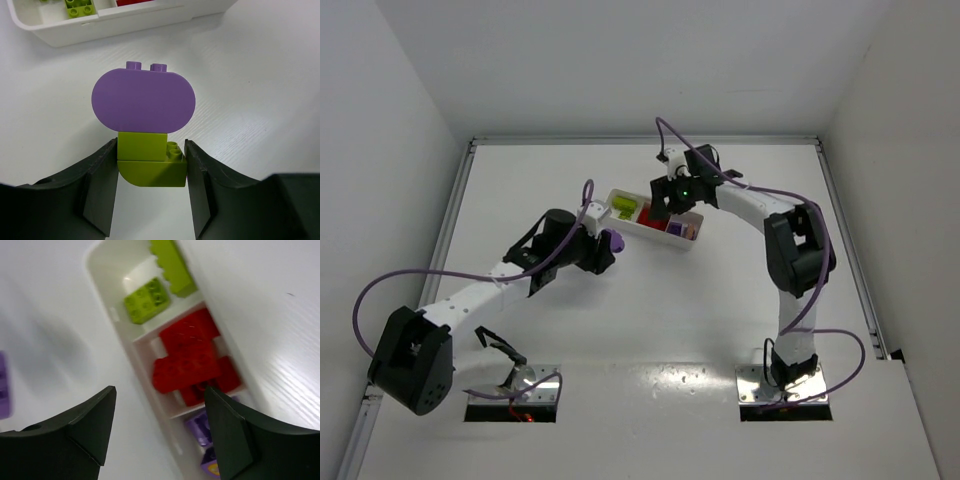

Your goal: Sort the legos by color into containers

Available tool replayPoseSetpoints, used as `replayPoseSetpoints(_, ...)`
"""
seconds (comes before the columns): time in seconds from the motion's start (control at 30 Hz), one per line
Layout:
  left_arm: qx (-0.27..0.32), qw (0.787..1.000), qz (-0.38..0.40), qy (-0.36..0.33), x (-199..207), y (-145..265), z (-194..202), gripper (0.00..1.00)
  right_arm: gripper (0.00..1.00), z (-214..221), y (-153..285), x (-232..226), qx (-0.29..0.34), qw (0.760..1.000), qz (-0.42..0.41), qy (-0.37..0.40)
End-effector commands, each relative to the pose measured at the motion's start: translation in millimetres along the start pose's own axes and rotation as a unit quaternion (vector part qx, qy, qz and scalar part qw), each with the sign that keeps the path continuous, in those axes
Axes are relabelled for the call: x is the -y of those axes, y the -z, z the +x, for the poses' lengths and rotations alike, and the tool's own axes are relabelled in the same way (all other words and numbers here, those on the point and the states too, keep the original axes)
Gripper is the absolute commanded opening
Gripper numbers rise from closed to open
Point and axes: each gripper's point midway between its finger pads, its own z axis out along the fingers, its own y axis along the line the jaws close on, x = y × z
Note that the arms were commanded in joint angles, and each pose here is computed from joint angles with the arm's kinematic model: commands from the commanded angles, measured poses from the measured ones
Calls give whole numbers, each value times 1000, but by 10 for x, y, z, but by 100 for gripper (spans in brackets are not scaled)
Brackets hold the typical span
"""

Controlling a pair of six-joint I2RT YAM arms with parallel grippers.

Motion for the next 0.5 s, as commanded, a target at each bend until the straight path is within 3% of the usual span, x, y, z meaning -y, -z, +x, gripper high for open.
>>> replayPoseSetpoints(0.0, 51, 999, 13, -9, 32, 0, -378, 17, 71, -590, 399, -548, 78, 991, -103, 23)
replayPoseSetpoints(0.2, 61, 998, 18, -17, 45, -15, -449, 17, 74, -484, 715, -1289, 60, 955, -291, 5)
replayPoseSetpoints(0.47, 71, 997, 18, -24, 49, -13, -564, 17, 79, -223, 743, -1593, 15, 936, -352, -18)
